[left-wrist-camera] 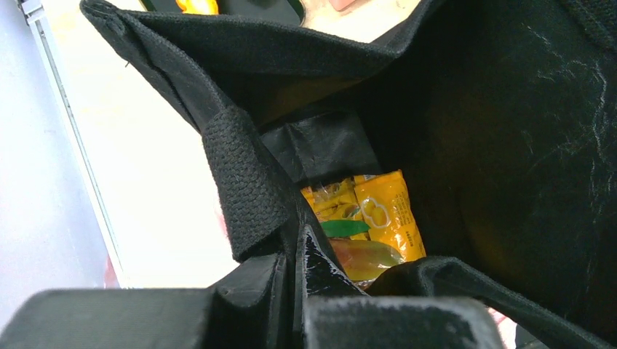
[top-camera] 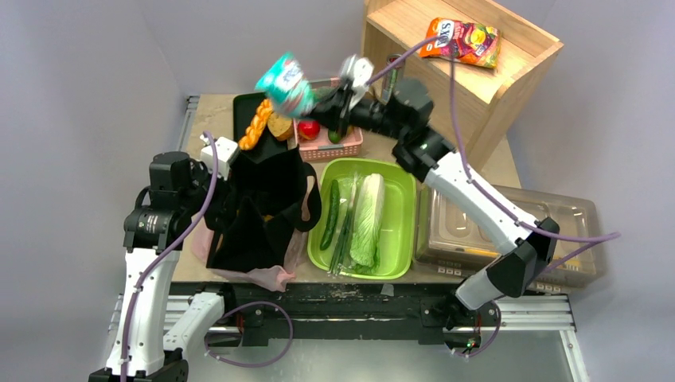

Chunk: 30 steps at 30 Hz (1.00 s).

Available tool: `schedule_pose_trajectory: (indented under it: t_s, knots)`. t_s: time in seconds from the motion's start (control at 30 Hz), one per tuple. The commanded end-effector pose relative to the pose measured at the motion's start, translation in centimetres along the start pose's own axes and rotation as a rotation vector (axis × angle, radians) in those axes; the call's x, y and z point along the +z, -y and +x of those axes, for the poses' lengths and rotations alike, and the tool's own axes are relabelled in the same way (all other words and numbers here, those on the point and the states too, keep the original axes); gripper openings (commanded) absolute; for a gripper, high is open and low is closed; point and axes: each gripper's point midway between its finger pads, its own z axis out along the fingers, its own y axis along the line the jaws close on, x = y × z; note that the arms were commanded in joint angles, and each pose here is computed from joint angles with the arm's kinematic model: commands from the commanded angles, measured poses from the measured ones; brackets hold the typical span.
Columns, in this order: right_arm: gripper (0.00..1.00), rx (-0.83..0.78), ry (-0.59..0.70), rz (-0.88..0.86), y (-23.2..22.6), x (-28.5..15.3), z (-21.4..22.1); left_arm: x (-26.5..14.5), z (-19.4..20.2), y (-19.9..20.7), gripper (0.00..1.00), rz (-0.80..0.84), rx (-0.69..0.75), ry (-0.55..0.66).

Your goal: Untie the knot of the grocery bags and take out the mixed food

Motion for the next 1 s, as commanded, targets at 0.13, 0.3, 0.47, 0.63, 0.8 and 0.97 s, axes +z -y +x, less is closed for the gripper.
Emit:
schedule_pose_trajectory:
  t_s: [0.13,0.3,0.47,0.63,0.8,0.97]
  knots:
    - [0.0,-0.428,0.108,0.814,19.1,-8.5,-12.9,0.7,-0.8,0.8,0.0,0.043,-0.051,0.052]
    - [0.0,-0.419,0.037,1.126,28.8,-14.0,-13.6,0.7,-0.7,1.2,0.0,0.06,-0.057,0.056]
    - [0.0,-0.489,-0.026,1.248,31.9,-16.6,-12.8,0.5,-0.8,1.3,0.0,0.063,-0.049,0.059]
    - [0.16,-0.515,-0.064,1.371,33.9,-18.4,-11.9,0.4,-0.8,1.4,0.0,0.069,-0.047,0.06]
    - [0.67,-0.457,-0.055,1.348,33.6,-18.8,-10.9,0.6,-0.8,1.5,0.0,0.08,-0.043,0.053]
    - [0.82,-0.438,-0.014,1.288,32.3,-18.2,-11.7,0.7,-1.0,1.6,0.0,0.092,-0.041,0.049]
